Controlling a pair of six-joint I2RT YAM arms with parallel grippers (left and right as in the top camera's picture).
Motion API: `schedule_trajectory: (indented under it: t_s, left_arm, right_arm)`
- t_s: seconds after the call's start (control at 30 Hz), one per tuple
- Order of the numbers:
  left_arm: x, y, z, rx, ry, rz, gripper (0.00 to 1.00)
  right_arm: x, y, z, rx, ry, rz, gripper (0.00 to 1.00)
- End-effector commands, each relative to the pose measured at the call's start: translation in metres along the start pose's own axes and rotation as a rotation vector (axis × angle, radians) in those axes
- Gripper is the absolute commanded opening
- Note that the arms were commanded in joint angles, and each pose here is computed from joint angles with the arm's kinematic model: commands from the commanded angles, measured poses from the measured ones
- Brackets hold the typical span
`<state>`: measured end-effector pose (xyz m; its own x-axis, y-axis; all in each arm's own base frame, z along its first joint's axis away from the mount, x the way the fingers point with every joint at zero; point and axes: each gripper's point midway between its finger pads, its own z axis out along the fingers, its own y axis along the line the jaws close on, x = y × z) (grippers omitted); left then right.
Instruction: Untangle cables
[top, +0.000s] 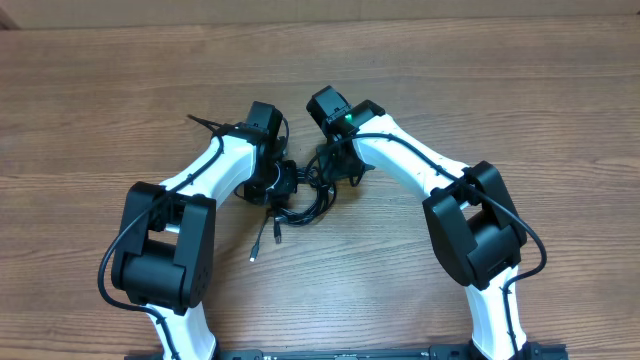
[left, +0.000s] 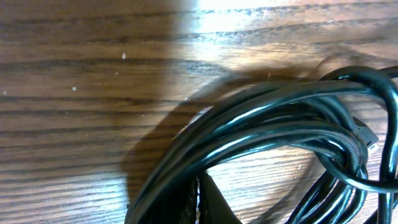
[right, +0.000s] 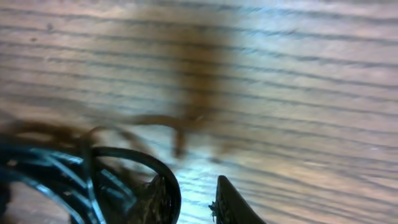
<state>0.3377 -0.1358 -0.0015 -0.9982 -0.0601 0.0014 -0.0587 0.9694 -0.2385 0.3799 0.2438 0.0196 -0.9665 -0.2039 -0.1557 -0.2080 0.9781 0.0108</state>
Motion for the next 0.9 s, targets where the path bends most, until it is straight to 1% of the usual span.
schedule_trajectory:
  t_s: [0.0,0.1,0.17,0.23,0.4,0.5,0.67,0.77,0.83,0.87]
  left_arm:
    - [0.005,0.032,0.005,-0.142,0.004,-0.045,0.06]
    - [0.006,0.033,0.005,-0.146,0.005,-0.049,0.06]
    - [0.006,0.033,0.005,-0.147,0.008,-0.049,0.06]
    - [0.007,0.034,0.004,-0.149,0.010,-0.050,0.06]
    - [0.007,0.046,0.002,-0.220,-0.001,-0.079,0.04]
    - [0.008,0.054,0.001,-0.262,-0.004,-0.102,0.04]
    - [0.006,0.057,0.000,-0.275,-0.020,-0.124,0.04]
    - [0.004,0.057,0.000,-0.270,-0.025,-0.120,0.04]
    - [0.001,0.049,0.002,-0.224,-0.026,-0.084,0.04]
    - [-0.001,0.041,0.003,-0.174,-0.023,-0.059,0.04]
  right_arm:
    - [-0.011,-0.086,0.003,0.356,-0.064,0.023,0.21]
    - [-0.011,-0.115,0.001,0.444,-0.065,0.053,0.21]
    - [-0.011,-0.132,0.000,0.472,-0.059,0.082,0.21]
    - [-0.011,-0.151,0.000,0.479,-0.048,0.125,0.21]
    - [-0.008,-0.213,-0.001,0.500,-0.030,0.317,0.23]
    - [-0.001,-0.239,0.004,0.445,0.004,0.410,0.23]
    - [0.007,-0.254,0.010,0.338,0.047,0.498,0.23]
    - [0.006,-0.242,0.014,0.232,0.066,0.483,0.22]
    - [0.004,-0.230,0.016,0.187,0.070,0.464,0.22]
    - [0.003,-0.224,0.017,0.172,0.070,0.456,0.22]
